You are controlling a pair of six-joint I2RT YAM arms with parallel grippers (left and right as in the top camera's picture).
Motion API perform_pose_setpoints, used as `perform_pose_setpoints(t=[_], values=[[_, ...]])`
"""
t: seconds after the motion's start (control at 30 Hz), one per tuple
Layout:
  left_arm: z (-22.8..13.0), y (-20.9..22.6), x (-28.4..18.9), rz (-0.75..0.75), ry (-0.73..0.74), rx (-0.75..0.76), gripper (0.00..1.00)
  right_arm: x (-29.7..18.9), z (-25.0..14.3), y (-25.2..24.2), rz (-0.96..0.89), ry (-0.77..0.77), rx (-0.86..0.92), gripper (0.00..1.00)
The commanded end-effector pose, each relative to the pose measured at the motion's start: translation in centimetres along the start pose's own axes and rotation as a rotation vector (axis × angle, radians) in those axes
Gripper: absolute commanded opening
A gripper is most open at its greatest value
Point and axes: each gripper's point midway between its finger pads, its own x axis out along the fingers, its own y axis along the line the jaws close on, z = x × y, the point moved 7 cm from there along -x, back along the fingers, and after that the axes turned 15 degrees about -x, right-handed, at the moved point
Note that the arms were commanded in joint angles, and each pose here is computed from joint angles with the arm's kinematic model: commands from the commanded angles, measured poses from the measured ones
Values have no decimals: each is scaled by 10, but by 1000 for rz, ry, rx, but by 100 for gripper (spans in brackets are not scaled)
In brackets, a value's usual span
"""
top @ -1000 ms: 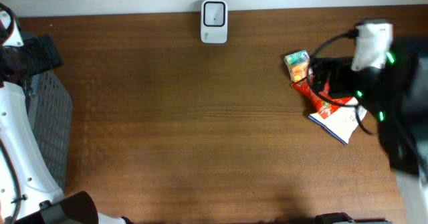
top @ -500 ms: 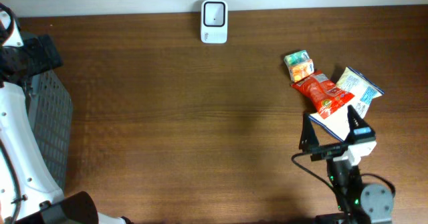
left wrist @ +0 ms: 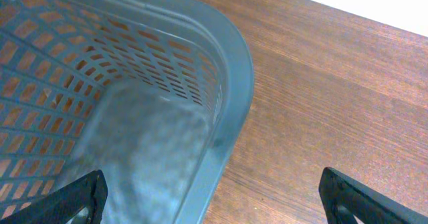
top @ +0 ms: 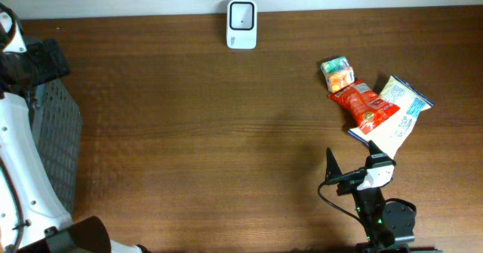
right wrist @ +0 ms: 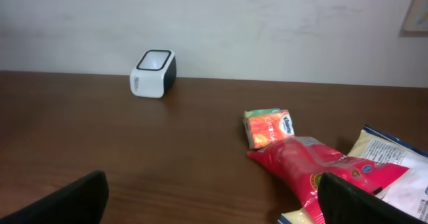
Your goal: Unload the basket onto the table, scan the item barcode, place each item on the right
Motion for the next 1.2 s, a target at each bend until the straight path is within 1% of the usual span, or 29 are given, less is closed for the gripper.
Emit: perform_pose_setpoints(t=[0.0, 0.53, 0.63, 0.77, 0.83, 0.93, 1.03, 1.1, 1.17], values=[[1, 1, -7, -10, -15, -13, 99, 0, -2, 1, 4, 1, 10, 99], [1, 1, -7, -10, -15, -13, 99, 0, -2, 1, 4, 1, 10, 99], [-2, 3, -7, 11, 2, -8, 99, 0, -2, 1, 4, 1, 10, 99], [-31, -6, -10, -105, 186, -5, 99, 0, -2, 1, 4, 1, 10, 99], [-36, -8, -13, -129, 215, -4, 99, 0, -2, 1, 4, 1, 10, 99], [-36, -14, -14, -195, 222, 22, 99, 0, -2, 1, 4, 1, 10, 99], [-36, -16, -14, -214, 221, 22, 99, 0, -2, 1, 4, 1, 10, 99], [-31, -18, -14, -224, 189, 27, 99, 0, -2, 1, 4, 1, 10, 99], [-22, -23, -18, -278, 124, 28, 99, 0, -2, 1, 4, 1, 10, 99]])
